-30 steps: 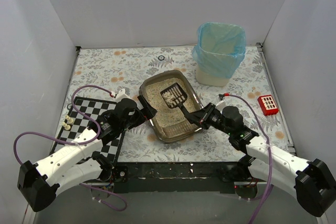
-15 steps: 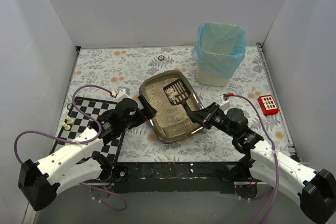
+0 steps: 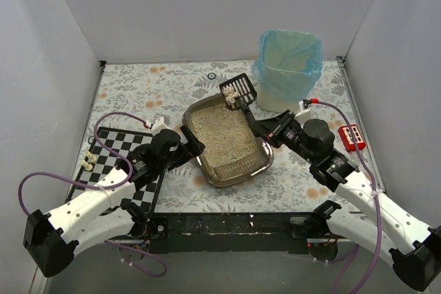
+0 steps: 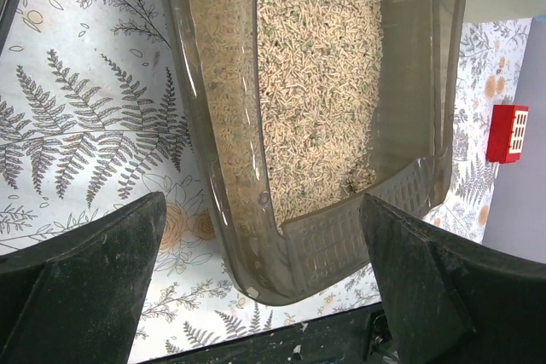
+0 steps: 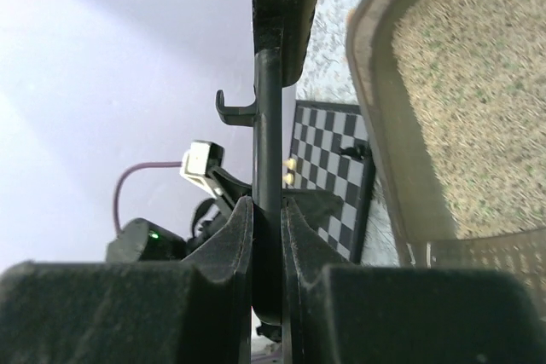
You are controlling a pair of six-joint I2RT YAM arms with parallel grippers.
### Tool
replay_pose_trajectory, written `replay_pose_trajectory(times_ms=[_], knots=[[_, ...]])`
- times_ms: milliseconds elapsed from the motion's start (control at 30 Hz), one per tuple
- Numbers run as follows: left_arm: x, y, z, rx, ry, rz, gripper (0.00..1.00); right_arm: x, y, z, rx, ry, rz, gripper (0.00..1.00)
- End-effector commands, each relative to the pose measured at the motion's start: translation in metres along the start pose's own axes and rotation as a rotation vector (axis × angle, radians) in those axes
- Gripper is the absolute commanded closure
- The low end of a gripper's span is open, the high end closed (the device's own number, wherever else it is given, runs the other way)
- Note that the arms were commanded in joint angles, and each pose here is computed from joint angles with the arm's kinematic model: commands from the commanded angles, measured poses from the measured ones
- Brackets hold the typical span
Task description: Clean the litter box
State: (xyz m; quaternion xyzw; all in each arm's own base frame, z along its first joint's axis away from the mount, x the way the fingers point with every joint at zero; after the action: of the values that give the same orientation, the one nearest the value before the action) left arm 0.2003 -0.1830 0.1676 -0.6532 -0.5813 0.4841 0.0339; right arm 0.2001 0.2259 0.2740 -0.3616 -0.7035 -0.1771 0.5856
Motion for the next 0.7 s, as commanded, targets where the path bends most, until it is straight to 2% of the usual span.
replay_pose_trajectory(times_ms=[0, 367, 533, 667], knots=[[0.003, -0.002, -0.002, -0.021, -0.005, -0.009, 0.02, 0.040, -0.001, -0.020, -0.077, -0.013, -0.057, 0.99], [0.008, -0.001, 0.002, -0.010, 0.002, -0.020, 0.02, 0.091, 0.012, -0.074, -0.176, -0.013, 0.005, 0.99], [0.009, -0.001, 0.001, -0.013, 0.007, -0.023, 0.02, 0.103, 0.014, -0.125, -0.251, -0.013, 0.003, 0.99], [0.008, 0.000, 0.001, -0.013, 0.010, -0.023, 0.02, 0.103, 0.009, -0.169, -0.329, -0.066, 0.078, 0.99]])
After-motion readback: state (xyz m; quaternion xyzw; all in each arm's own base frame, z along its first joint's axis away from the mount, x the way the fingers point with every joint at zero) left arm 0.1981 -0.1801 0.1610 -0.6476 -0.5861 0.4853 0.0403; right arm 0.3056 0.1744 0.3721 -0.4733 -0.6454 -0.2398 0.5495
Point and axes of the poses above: each gripper's point midway between its finger pads, its own y axis out along the fingers, its own x axis along the line the jaws close on, z = x × y, the point moved 3 cm from there along -y, back along the fingers, and after that the axes turned 1 degree about y, right-handed, at the moved point
